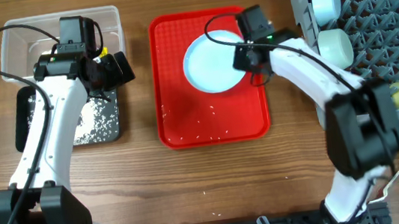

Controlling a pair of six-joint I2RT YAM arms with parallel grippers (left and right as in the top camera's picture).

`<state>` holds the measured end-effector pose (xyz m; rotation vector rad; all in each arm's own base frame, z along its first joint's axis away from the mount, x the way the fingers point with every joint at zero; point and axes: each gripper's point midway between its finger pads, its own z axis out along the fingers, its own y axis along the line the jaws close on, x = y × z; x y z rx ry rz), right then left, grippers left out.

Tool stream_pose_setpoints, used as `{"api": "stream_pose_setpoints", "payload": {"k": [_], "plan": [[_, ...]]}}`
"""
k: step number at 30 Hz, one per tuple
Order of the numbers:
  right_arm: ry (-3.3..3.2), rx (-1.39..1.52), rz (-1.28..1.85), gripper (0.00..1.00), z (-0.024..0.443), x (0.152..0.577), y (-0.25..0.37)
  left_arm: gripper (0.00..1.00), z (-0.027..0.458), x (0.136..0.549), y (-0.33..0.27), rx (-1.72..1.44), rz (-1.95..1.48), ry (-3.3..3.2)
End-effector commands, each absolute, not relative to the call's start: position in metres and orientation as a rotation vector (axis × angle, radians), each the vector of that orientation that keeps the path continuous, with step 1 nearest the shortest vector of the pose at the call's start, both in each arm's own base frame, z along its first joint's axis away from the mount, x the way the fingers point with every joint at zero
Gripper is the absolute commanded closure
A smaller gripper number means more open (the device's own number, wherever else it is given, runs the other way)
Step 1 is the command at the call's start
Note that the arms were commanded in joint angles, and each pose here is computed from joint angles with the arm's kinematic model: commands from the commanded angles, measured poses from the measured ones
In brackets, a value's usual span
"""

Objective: Sort waste into correct bins and load items into the dishwasher rack
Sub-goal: 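Lift the light-blue plate and stand it upright in the rack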

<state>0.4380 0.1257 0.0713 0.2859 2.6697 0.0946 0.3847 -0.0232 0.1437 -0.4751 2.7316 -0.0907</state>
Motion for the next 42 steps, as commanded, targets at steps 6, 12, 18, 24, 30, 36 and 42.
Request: {"api": "stream_pose_setpoints", "payload": {"k": [6, 12, 18, 24, 30, 36, 42], "plan": [[2.096, 0.099, -0.522, 0.96, 0.27, 0.449, 0.037, 0.0, 0.141, 0.385, -0.021, -0.496, -0.087, 2.735], [1.865, 0.149, -0.948, 0.96, 0.337, 0.452, -0.027, 0.0, 0.141, 0.385, -0.021, -0.496, -0.087, 2.735], [1.743, 0.216, -1.14, 0.96, 0.38, 0.452, -0.101, 0.0, 0.141, 0.385, -0.021, -0.497, -0.086, 2.735], [1.774, 0.081, -1.223, 0.95, 0.374, 0.463, -0.164, 0.0, 0.141, 0.385, -0.021, -0.496, -0.087, 2.735], [1.825, -0.134, -1.27, 0.96, 0.336, 0.494, -0.198, 0.0, 0.141, 0.385, -0.021, -0.496, -0.087, 2.735], [1.862, -0.258, -1.281, 0.96, 0.292, 0.524, -0.198, 0.0, 0.141, 0.385, -0.021, -0.496, -0.087, 2.735], [1.908, -0.305, -1.293, 0.96, 0.258, 0.537, -0.202, 0.0, 0.141, 0.385, -0.021, -0.496, -0.087, 2.735]]}}
